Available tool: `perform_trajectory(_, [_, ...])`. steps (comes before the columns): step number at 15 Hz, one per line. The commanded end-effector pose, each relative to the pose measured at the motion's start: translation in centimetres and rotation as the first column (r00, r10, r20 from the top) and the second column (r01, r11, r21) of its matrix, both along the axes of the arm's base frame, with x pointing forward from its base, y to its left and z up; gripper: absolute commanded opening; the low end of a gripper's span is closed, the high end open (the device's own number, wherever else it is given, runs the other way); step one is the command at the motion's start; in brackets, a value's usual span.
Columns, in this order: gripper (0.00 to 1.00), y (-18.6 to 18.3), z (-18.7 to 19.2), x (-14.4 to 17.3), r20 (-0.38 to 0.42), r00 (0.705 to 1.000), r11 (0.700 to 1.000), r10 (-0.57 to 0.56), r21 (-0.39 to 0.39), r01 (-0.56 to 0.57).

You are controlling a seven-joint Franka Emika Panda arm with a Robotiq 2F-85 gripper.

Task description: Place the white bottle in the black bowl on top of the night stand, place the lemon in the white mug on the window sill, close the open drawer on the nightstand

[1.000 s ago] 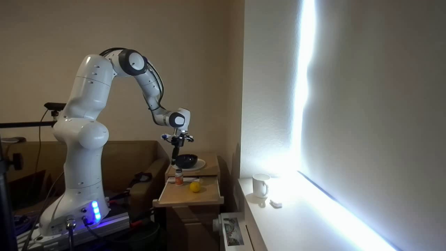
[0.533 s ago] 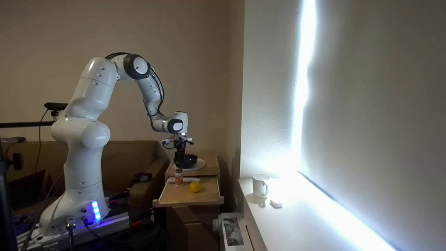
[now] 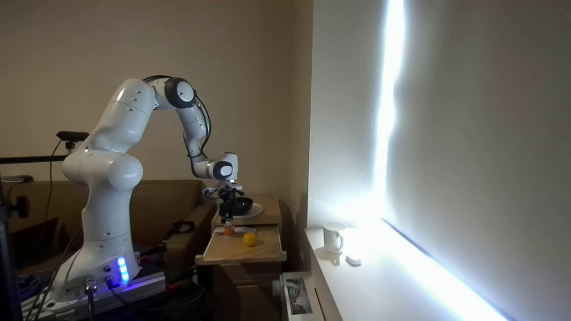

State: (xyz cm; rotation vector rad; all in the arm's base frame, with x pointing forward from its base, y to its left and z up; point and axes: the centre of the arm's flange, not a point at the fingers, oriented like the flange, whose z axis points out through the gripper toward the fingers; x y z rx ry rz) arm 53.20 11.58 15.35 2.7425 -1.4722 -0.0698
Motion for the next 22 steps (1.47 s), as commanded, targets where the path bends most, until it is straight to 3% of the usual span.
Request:
perform_trajectory(1, [1.00,-0.5,-1.6,0.4,-0.016,0.999,0.999,-0.039,-0.035,0.039])
perform_trajectory(6, [1.00,-1.3,-2.4,-0.3,-0.035,0.997,0.997,-0.066,-0.032,0.065])
perform_trajectory(7, [0.81,-1.3,-2.6,-0.3,-0.038,0.997,0.997,-0.069,-0.034,0.068])
perform_trajectory(13, [0.38,-1.6,-2.6,-0.2,-0.018,0.996,0.996,-0.084,-0.020,0.084])
perform_trajectory(15, [0.31,-1.6,-1.8,-0.3,0.000,0.997,0.997,-0.081,-0.009,0.081])
perform_trajectory(18, [0.31,-0.4,3.6,-1.2,0.105,0.994,0.999,-0.004,0.042,-0.001])
perform_trajectory(22, [0.31,4.4,12.4,-0.6,0.226,0.953,0.979,0.204,-0.022,-0.204])
